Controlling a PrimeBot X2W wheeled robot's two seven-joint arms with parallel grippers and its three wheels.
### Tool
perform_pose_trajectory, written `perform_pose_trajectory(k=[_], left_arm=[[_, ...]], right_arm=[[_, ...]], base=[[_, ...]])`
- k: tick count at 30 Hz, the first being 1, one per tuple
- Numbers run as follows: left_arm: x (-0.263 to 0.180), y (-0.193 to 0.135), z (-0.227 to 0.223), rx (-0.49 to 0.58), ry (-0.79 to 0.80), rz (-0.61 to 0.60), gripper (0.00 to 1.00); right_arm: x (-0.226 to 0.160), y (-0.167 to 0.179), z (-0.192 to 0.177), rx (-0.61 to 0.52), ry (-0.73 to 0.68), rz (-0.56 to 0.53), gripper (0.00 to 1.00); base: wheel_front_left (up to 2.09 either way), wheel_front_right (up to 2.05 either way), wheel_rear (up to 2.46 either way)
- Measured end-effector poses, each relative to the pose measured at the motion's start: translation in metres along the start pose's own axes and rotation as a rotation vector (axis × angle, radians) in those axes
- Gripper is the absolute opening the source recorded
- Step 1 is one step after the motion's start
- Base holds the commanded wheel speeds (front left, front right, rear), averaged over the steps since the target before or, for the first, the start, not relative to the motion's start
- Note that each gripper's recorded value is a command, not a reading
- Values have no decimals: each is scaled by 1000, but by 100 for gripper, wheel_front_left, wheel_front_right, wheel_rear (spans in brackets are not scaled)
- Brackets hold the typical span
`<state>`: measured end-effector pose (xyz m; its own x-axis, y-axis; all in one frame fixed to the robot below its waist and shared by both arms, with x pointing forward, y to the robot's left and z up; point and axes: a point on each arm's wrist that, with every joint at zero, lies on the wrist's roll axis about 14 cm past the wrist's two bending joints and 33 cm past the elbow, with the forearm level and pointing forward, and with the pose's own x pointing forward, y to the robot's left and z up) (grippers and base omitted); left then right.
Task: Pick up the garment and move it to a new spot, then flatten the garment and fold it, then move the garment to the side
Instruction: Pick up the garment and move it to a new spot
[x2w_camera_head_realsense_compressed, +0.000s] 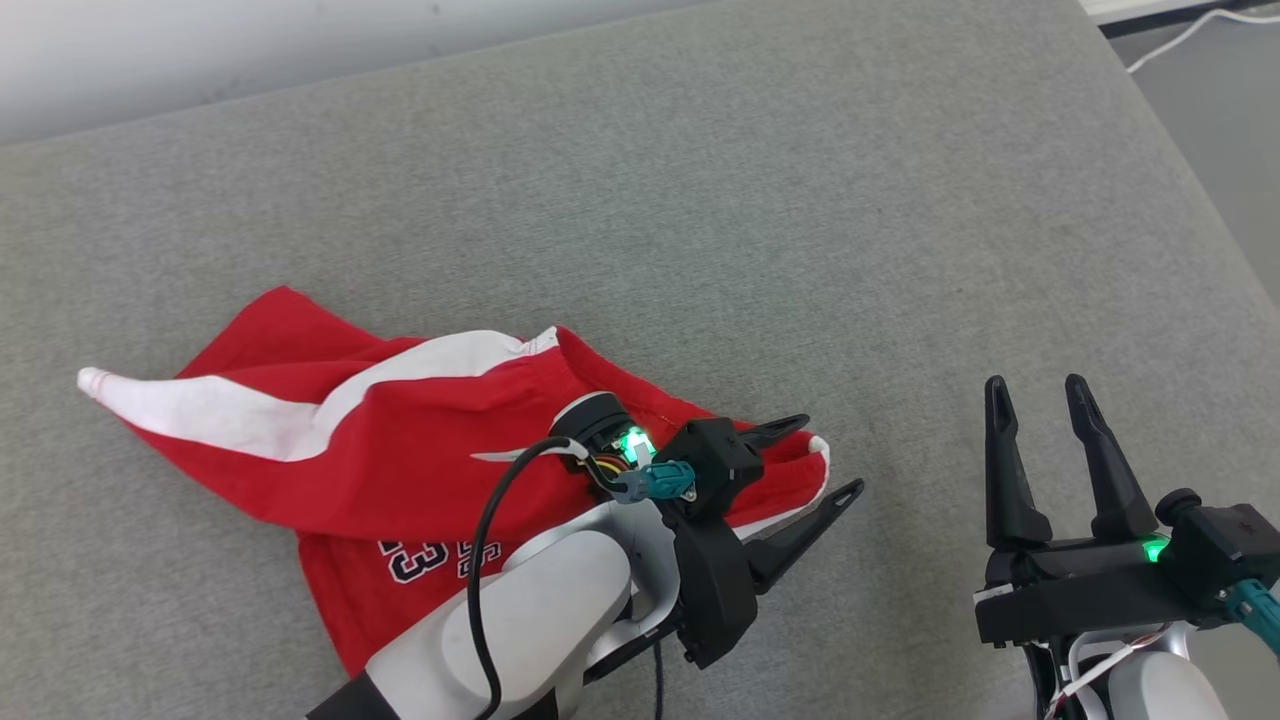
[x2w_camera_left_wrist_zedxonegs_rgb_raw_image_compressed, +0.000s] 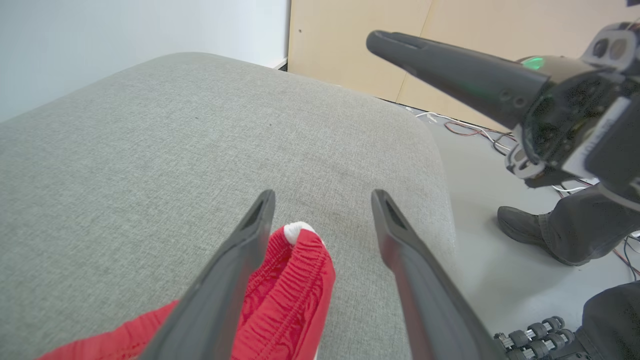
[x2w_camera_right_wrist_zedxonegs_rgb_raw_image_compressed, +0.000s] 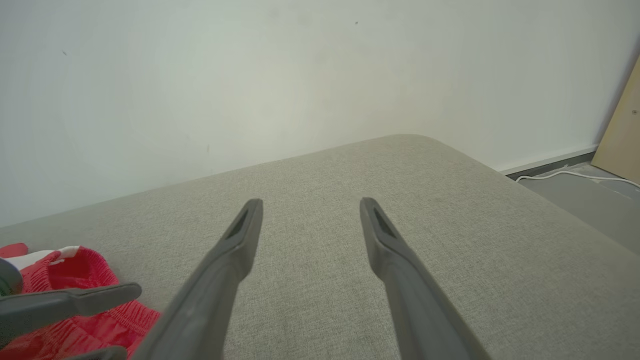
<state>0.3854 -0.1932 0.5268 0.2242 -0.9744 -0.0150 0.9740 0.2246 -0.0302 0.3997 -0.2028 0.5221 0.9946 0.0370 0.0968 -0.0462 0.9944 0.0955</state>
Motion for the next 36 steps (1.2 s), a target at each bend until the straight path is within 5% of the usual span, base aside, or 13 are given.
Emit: perform_pose_trajectory(k=[7,22,36], left_arm=[[-15,20,38,8,-143,126,100],[-199,142,98,17,-428,867,100],[-362,126,108,197,-485,1298,100]], right_arm=[[8,12,8,-12,-23,52,100],[21,51,26,-20,-70,186,100],[9,73,28,-37,-53,267,100]], base=[[0,0,0],[0,0,0],[0,0,0]])
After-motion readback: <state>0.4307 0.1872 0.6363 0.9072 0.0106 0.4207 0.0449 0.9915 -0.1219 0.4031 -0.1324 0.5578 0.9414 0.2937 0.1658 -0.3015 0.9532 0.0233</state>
